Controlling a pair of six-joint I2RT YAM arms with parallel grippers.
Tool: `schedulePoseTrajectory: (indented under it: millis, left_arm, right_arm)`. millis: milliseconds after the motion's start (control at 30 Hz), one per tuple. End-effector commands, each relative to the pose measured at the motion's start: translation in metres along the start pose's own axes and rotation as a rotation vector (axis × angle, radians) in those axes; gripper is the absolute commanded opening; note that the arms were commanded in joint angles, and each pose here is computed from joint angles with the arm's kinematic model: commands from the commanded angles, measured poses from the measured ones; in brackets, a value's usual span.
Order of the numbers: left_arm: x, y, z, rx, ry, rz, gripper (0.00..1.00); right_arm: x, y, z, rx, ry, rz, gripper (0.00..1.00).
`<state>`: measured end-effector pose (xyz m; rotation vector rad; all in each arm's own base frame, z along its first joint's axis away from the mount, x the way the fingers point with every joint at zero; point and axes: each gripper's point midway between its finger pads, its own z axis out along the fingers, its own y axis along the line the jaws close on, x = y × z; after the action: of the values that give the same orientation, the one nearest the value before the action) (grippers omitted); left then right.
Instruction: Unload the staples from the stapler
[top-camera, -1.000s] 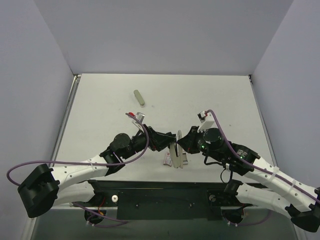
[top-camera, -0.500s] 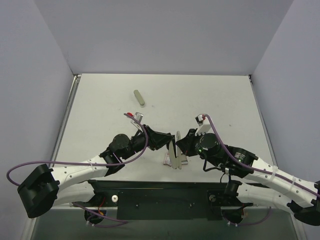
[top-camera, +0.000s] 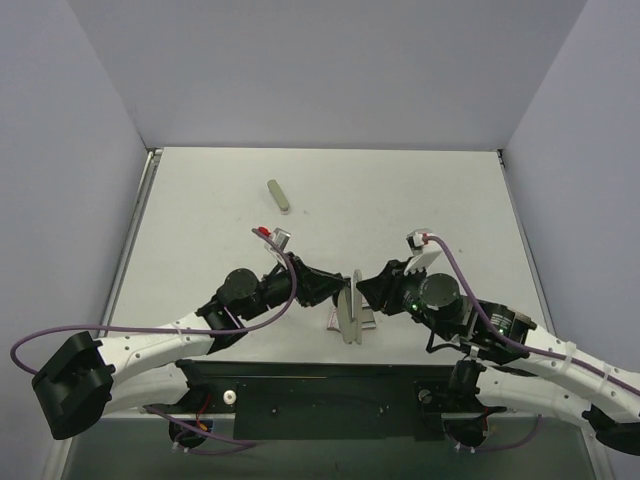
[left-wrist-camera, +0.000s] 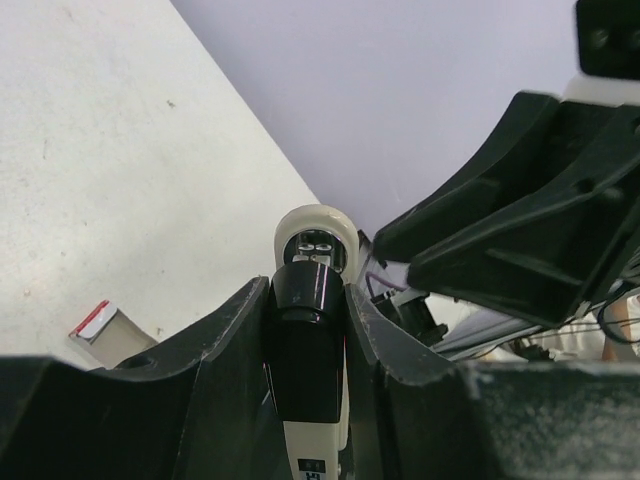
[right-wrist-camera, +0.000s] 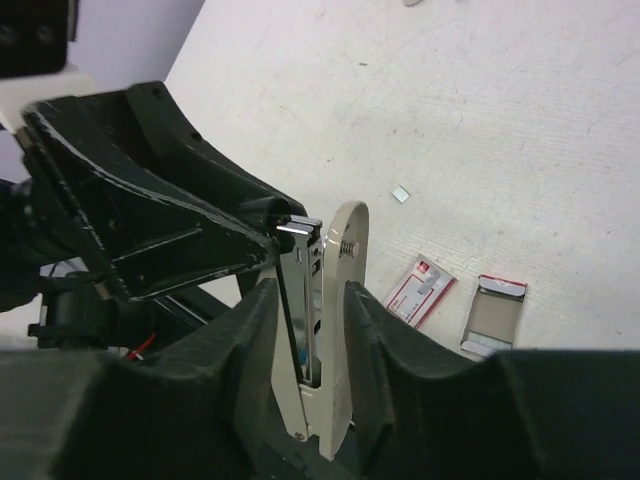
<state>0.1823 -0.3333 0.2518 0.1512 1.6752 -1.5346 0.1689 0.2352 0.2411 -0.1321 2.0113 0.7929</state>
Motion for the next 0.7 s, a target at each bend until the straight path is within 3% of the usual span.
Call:
schedulePoseTrajectory:
  millis: [0, 233, 400, 667]
  left_arm:
    - [-0.013, -0.036, 0.0, 0.128, -0.007, 0.053, 0.0]
    - [0.003, -0.055, 0.0, 0.231, 0.11, 0.122, 0.0]
    - [0.019, -0.066, -0.003, 0.316, 0.206, 0.152, 0.0]
    - [0.037, -0.092, -0.026, 0.49, 0.323, 0.255, 0.0]
  right_arm:
    - [-0.027, -0.002, -0.024, -0.017, -0.079, -0.038, 0.34]
    - [-0.032, 0.0, -0.051, -0.083, -0.045, -0.171, 0.49]
    - [-0.021, 0.012, -0.06, -0.156, 0.078, -0.316, 0.52]
    - [0.017, 0.044, -0.061, -0.359, 0.285, -0.402, 0.52]
